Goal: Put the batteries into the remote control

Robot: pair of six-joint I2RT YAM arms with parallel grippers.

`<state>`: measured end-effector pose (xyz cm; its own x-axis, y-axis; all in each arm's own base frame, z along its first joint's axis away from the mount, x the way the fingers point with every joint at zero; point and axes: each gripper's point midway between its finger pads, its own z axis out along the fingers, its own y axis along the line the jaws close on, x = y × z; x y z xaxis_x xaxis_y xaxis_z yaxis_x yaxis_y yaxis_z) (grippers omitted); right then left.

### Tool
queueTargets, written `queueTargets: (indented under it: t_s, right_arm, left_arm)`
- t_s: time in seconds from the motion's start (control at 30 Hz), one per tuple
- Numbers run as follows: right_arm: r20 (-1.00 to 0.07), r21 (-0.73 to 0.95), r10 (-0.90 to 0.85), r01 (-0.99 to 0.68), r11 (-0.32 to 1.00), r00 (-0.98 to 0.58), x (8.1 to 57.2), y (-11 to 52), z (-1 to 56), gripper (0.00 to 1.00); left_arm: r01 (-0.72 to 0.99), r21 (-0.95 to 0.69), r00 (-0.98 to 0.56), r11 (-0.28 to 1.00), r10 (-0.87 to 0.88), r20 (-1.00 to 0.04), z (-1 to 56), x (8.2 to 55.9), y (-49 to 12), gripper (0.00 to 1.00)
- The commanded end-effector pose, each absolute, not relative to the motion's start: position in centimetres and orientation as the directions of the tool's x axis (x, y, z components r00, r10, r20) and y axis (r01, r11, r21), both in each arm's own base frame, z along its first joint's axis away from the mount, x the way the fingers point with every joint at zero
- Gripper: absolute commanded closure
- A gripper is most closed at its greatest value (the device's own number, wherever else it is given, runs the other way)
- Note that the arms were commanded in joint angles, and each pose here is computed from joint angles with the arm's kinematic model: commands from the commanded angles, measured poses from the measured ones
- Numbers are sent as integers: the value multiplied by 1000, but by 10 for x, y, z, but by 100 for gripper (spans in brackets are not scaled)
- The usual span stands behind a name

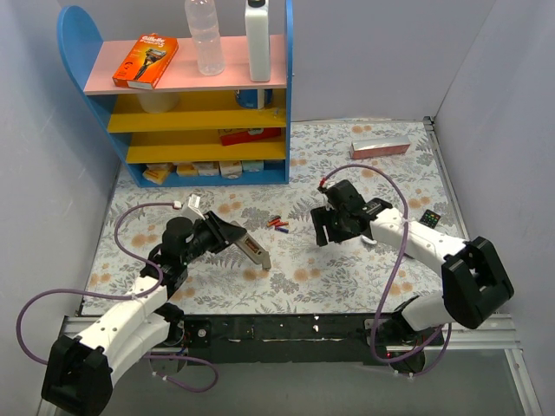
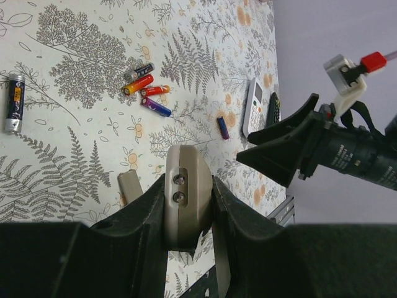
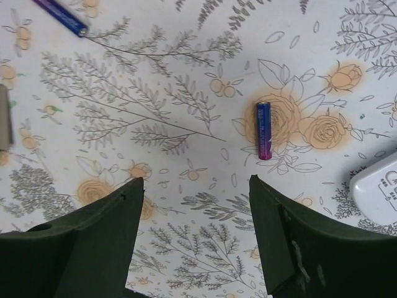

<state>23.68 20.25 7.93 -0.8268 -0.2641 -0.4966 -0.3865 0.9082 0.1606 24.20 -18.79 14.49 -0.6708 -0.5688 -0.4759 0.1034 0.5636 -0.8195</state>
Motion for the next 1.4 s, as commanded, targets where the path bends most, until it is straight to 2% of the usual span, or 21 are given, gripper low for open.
queueTargets:
  t_s: [0.0, 0.27, 0.4, 0.5, 0.6, 0.9, 1.03, 1.23, 1.37]
  right_arm:
    - [-439, 79, -266, -332, 940, -858, 253, 177, 62, 25]
    - [-426, -42, -208, -211, 977, -880, 300, 130, 25, 26]
    - [-382, 15, -220, -244, 970, -898, 300, 135, 13, 36]
    - [-367, 24, -224, -250, 968, -903, 299, 135, 7, 37]
    - [-347, 23, -228, -251, 968, -910, 298, 133, 2, 44]
    - [-328, -2, -201, -212, 977, -923, 308, 124, 2, 49]
    - [-313, 4, -196, -207, 978, -929, 311, 123, 3, 56]
    - [-276, 4, -202, -211, 977, -940, 308, 121, 0, 60]
    - [-260, 0, -202, -209, 978, -944, 308, 120, 0, 67]
  left_arm:
    - [139, -820, -674, 555, -554, -489, 148, 235, -189, 100]
    - [170, -811, -676, 560, -532, -510, 150, 231, -190, 100]
    - [181, -801, -674, 571, -522, -524, 152, 230, -189, 100]
    - [187, -793, -671, 580, -514, -534, 152, 230, -188, 100]
    - [190, -793, -671, 580, -513, -536, 151, 230, -188, 100]
    - [199, -795, -673, 573, -509, -536, 152, 229, -190, 100]
    - [224, -795, -674, 564, -500, -544, 154, 228, -192, 100]
    - [267, -799, -680, 539, -483, -552, 159, 224, -197, 100]
    - [281, -799, -682, 532, -475, -556, 160, 223, -199, 100]
